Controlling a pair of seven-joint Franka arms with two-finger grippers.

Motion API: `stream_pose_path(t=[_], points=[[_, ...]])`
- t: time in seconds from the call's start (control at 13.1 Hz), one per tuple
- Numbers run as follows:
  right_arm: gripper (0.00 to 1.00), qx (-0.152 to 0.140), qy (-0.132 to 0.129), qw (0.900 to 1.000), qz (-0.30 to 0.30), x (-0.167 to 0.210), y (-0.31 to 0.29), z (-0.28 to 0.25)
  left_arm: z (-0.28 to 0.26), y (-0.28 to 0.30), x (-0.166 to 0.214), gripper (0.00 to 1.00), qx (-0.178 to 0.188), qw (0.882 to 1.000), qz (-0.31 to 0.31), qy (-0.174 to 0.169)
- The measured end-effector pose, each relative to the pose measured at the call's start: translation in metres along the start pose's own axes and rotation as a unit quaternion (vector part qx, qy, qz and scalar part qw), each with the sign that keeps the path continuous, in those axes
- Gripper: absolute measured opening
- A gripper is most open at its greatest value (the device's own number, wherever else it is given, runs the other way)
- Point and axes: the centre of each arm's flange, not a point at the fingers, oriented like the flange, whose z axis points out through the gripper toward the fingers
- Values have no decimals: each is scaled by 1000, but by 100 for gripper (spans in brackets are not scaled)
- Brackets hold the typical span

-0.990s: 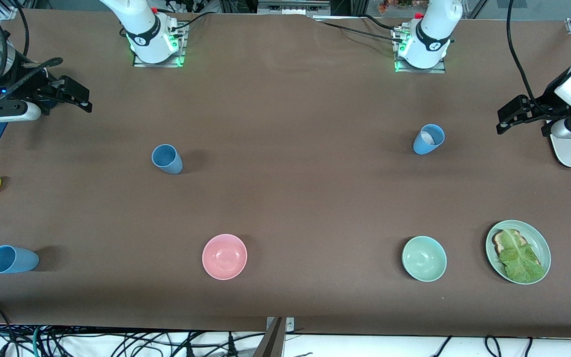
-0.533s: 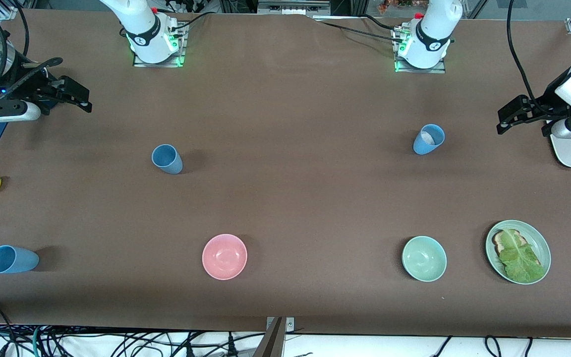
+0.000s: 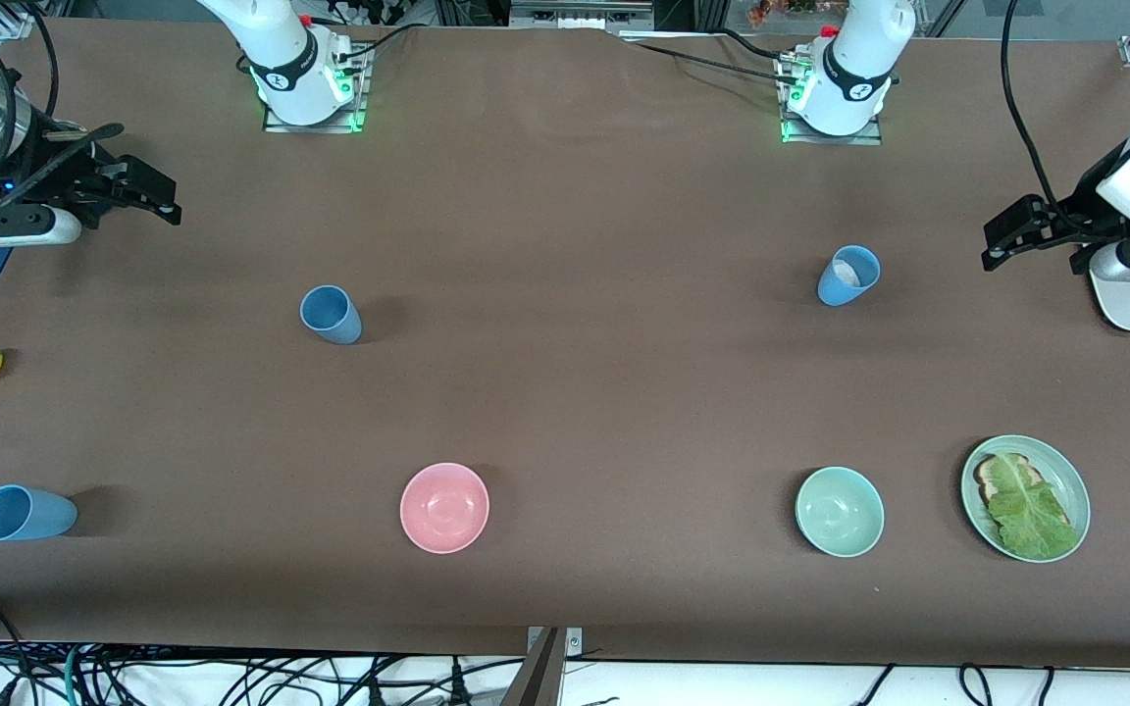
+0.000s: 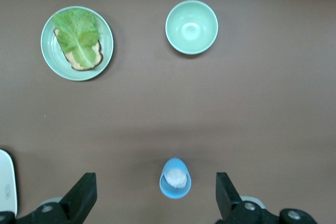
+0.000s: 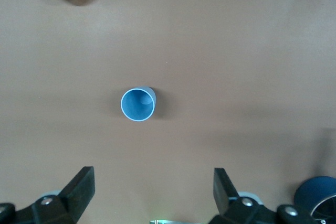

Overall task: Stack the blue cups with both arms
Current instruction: 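Reach the right gripper to one blue cup while the left gripper reaches another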

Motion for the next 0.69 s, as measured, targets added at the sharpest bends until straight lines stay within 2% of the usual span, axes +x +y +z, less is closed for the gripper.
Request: stream_pose_path(t=[0.3, 0.69], points=[[100, 0, 12, 1000, 3, -8, 3, 49, 31, -4, 23, 100, -2, 1000, -6, 14], [100, -3, 8, 1000, -1, -18, -1, 110, 90, -18, 40, 100, 2, 1000, -15, 19]])
